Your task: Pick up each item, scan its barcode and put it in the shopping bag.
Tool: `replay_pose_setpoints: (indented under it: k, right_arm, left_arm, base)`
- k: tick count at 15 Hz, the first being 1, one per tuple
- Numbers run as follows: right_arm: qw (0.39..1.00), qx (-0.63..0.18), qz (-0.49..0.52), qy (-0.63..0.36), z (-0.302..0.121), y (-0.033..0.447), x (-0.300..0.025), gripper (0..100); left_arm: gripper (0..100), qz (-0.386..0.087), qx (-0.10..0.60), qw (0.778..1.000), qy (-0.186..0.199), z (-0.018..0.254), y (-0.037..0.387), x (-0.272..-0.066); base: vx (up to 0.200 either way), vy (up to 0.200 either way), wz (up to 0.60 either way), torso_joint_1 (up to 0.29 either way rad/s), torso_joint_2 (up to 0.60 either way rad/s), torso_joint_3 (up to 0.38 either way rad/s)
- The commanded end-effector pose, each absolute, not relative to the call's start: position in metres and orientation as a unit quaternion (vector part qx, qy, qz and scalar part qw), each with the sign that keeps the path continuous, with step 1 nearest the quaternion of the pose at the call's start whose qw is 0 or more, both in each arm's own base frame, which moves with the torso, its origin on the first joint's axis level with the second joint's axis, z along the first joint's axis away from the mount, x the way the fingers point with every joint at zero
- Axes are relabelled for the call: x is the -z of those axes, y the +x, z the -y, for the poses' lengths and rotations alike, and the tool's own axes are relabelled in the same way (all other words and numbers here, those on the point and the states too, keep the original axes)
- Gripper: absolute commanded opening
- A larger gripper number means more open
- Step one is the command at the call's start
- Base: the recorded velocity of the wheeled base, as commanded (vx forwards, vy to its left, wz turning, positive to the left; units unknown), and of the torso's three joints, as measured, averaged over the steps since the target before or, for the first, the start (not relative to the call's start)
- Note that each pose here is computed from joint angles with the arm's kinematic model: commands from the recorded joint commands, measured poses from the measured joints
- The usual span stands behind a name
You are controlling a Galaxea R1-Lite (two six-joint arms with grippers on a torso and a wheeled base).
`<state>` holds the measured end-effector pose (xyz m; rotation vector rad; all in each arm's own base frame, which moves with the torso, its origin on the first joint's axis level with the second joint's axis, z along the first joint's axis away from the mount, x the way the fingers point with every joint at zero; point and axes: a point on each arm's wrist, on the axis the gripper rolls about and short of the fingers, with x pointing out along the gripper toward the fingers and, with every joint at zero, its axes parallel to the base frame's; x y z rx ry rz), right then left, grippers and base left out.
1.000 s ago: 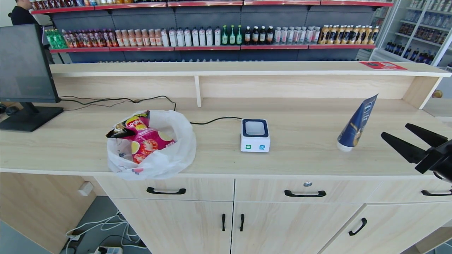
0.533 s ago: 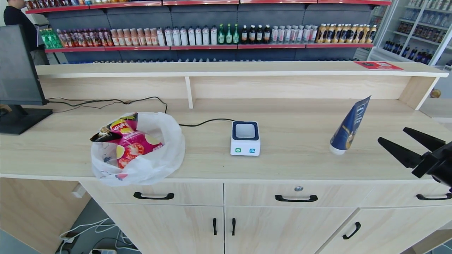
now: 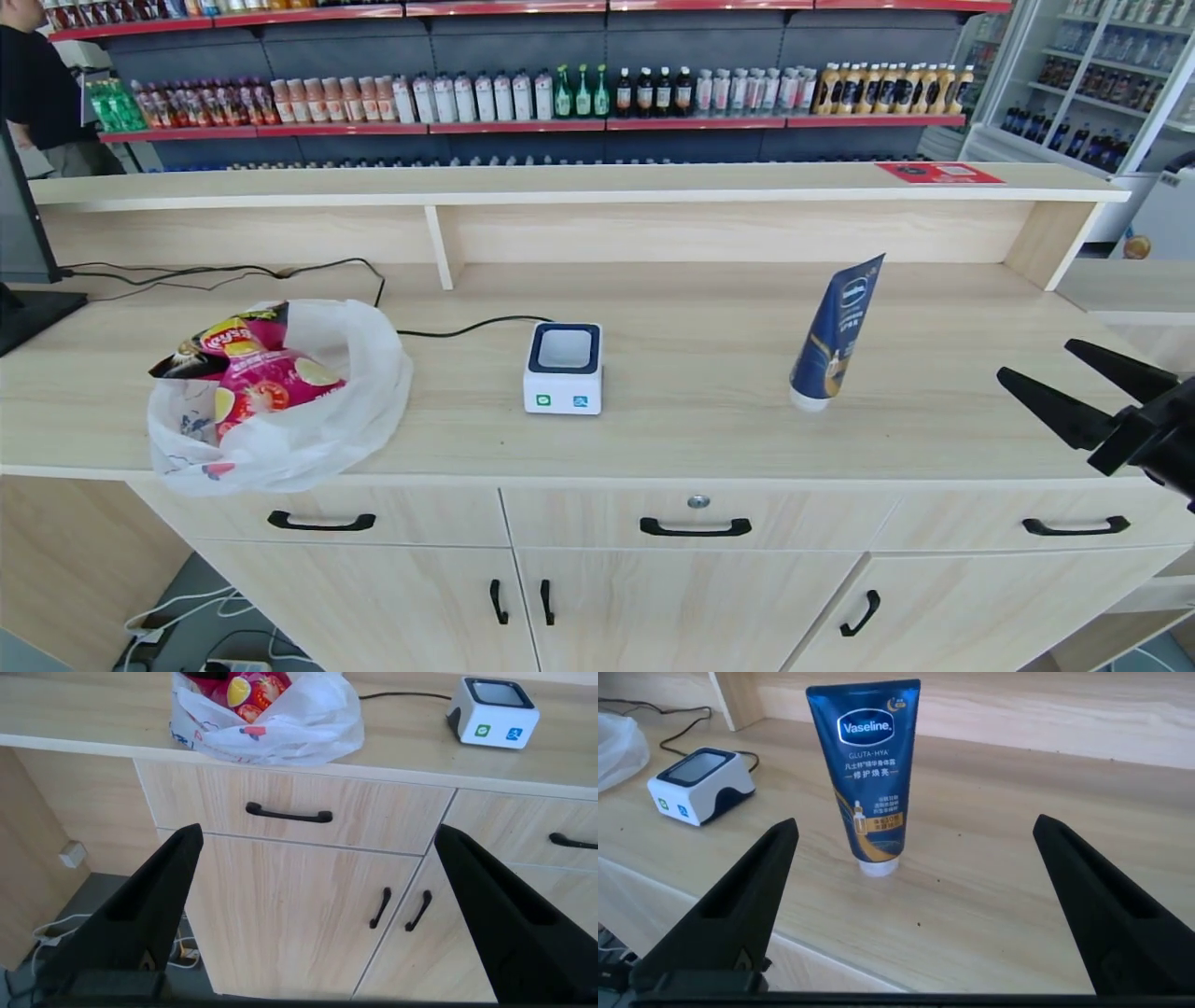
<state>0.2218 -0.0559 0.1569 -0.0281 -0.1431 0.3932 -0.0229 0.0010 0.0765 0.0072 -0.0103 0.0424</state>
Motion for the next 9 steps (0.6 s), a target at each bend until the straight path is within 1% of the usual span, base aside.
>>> replay_pose_setpoints:
  k: [1,3,4,5,7,9]
  right_arm:
    - [0.975,-0.212,0.071,-0.012,0.049,0.228,-0.157,100]
    - [0.966,-0.249,0.073,-0.01,0.028,0.234,-0.156,100]
    - [0.967,-0.243,0.075,-0.009,0.021,0.237,-0.156,100]
    - [0.969,-0.234,0.077,-0.007,0.016,0.239,-0.156,100]
    - [0.984,-0.168,0.066,0.005,0.014,0.25,-0.148,100]
    - [0.987,-0.147,0.063,-0.009,0.02,0.261,-0.143,100]
  left_arm:
    - [100,0.005,-0.021,1.0,0.004,-0.001,-0.023,-0.077]
    - [100,0.005,-0.021,1.0,0.004,-0.001,-0.023,-0.077]
    - [100,0.005,-0.021,1.0,0.003,-0.001,-0.023,-0.077]
    - [100,0.005,-0.021,1.0,0.003,-0.001,-0.023,-0.077]
    - [100,0.005,-0.022,1.0,0.003,-0.001,-0.023,-0.077]
    - [100,0.005,-0.021,1.0,0.003,-0.001,-0.023,-0.077]
  base:
    - [0.0,0.0,0.0,0.0,0.0,0.0]
    - [0.0,0.0,0.0,0.0,0.0,0.0]
    - [0.0,0.0,0.0,0.0,0.0,0.0]
    - [0.0,0.0,0.0,0.0,0.0,0.0]
    - [0.0,0.0,0.0,0.0,0.0,0.0]
    - [0.0,0.0,0.0,0.0,0.0,0.0]
